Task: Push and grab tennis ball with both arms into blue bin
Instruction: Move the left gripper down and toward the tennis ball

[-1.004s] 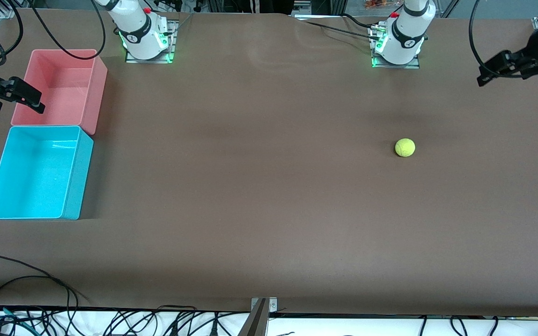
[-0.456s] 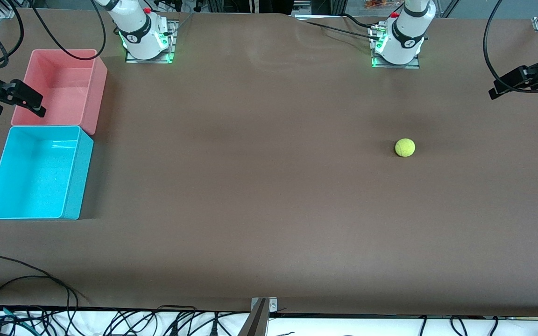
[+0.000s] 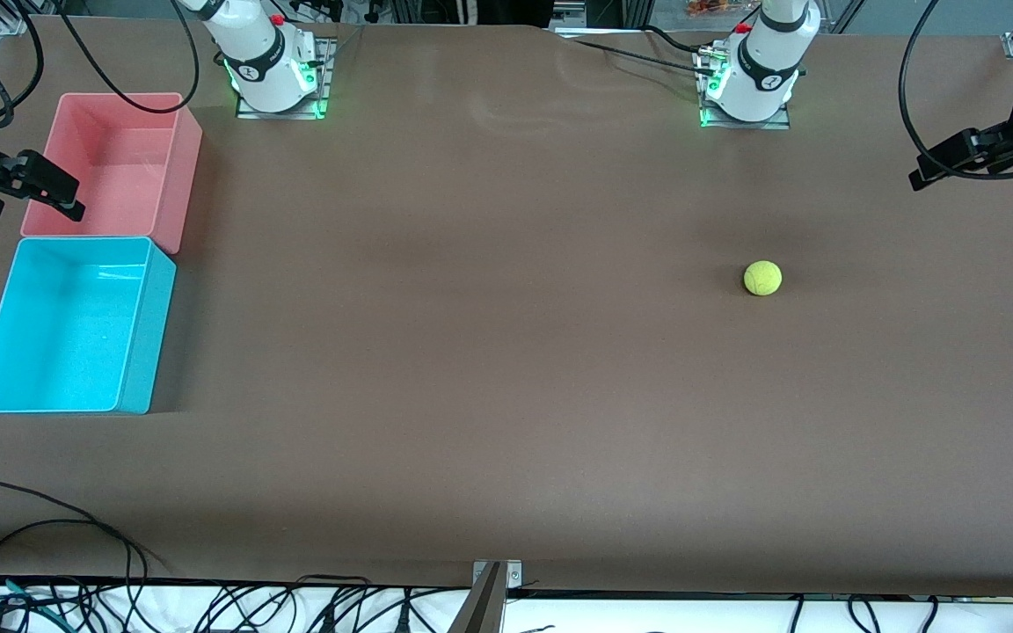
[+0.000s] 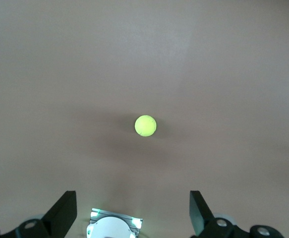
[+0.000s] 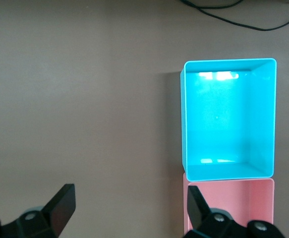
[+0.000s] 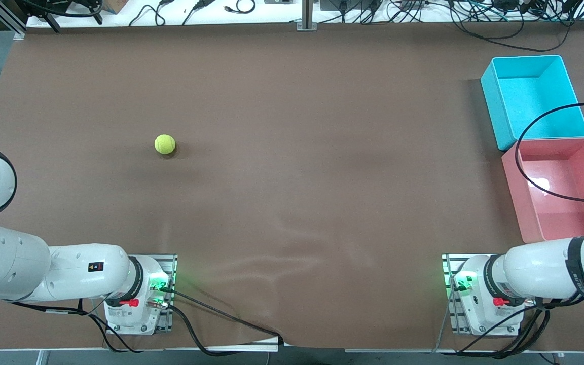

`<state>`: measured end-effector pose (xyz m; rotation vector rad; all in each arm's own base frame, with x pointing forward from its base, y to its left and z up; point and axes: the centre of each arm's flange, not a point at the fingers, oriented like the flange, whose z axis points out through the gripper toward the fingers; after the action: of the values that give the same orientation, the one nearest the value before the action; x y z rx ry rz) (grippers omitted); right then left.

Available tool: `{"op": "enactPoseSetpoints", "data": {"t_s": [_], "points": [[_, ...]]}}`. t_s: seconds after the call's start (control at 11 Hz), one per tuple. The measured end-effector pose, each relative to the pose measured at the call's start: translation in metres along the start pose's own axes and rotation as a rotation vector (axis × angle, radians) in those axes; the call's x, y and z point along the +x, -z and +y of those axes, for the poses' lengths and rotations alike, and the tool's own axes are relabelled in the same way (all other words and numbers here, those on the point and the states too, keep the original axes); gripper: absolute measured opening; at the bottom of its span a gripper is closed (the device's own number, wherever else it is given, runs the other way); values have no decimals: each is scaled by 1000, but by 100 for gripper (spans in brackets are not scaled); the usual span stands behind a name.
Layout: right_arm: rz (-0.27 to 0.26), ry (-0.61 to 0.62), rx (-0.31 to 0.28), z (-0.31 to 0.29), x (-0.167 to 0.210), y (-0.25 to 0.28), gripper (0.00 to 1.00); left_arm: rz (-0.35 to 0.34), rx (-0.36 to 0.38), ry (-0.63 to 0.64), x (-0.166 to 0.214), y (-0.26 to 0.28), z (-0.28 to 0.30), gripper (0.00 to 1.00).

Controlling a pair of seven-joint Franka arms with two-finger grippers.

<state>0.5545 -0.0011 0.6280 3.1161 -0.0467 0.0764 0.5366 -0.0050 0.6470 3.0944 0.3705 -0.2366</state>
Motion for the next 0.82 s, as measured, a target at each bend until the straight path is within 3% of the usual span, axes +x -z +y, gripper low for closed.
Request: {"op": "enactPoseSetpoints", "data": {"t_s": [0.82], "points": [[3, -3, 0, 1, 0, 0, 100, 8, -3, 2, 7, -5, 0, 100]]}}
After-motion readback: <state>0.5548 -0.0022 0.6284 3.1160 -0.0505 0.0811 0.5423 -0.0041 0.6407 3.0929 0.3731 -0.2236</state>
